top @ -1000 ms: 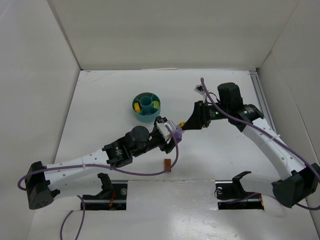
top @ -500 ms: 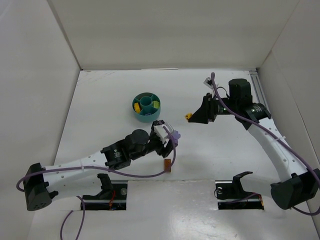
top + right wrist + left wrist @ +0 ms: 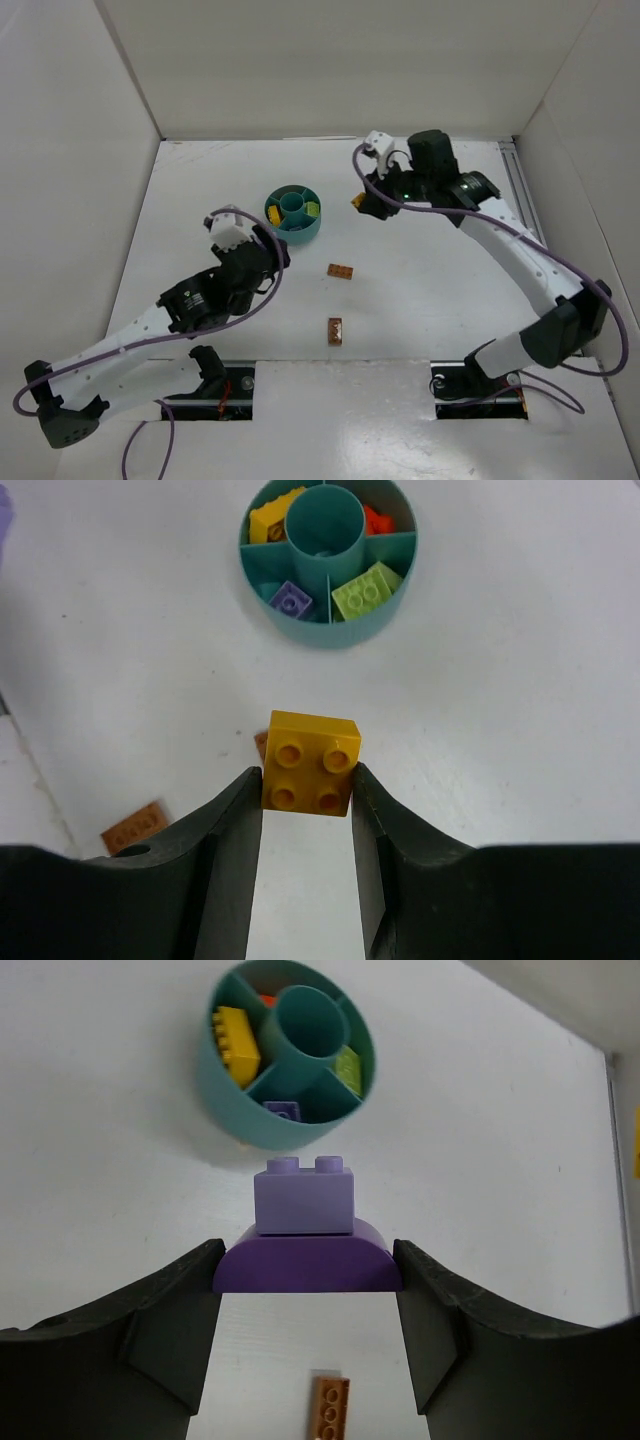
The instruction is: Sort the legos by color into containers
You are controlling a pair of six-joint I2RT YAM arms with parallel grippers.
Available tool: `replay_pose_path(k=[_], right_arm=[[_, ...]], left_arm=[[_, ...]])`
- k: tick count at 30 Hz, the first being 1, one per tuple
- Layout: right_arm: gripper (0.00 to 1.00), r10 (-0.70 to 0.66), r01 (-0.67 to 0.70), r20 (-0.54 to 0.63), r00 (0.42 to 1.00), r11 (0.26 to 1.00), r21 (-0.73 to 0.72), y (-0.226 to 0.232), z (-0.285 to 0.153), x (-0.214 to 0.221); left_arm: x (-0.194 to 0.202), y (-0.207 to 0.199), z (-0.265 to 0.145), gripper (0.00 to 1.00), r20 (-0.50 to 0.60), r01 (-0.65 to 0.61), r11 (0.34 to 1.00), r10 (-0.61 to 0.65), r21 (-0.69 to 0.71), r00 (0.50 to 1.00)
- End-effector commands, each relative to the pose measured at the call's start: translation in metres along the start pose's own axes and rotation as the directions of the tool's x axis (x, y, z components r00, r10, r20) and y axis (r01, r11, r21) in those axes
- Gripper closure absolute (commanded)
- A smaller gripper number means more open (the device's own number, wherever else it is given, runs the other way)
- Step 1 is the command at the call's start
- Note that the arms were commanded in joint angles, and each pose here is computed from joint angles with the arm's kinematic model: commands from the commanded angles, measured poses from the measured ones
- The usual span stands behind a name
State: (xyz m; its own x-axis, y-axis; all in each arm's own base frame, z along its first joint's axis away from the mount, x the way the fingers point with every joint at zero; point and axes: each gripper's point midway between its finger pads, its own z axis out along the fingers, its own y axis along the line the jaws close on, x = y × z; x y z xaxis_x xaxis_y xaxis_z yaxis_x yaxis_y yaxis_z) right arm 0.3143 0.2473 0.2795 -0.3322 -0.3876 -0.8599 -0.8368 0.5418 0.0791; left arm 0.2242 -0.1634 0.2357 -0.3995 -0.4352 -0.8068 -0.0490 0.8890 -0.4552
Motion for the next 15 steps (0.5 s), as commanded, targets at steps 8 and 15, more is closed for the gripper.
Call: replay_pose_path(k=[8,15], right_arm=[[1.00,-0.546,0.549,0.106,0.831,0.836,-0.007,0.028,0.121,-0.095],[0.99,-0.680,0.701,0.195,0.707,0.710,-0.063,0.039,0.187,-0.107]], left_arm=[[-0.010,0.072,-0.023,0.68,0.132,0.331,0.912,-0.307,-0.244,0.943],[-0.007,0.086,-0.030,0.68,0.141,0.374,0.898,-0.349,-0.232,0.926]])
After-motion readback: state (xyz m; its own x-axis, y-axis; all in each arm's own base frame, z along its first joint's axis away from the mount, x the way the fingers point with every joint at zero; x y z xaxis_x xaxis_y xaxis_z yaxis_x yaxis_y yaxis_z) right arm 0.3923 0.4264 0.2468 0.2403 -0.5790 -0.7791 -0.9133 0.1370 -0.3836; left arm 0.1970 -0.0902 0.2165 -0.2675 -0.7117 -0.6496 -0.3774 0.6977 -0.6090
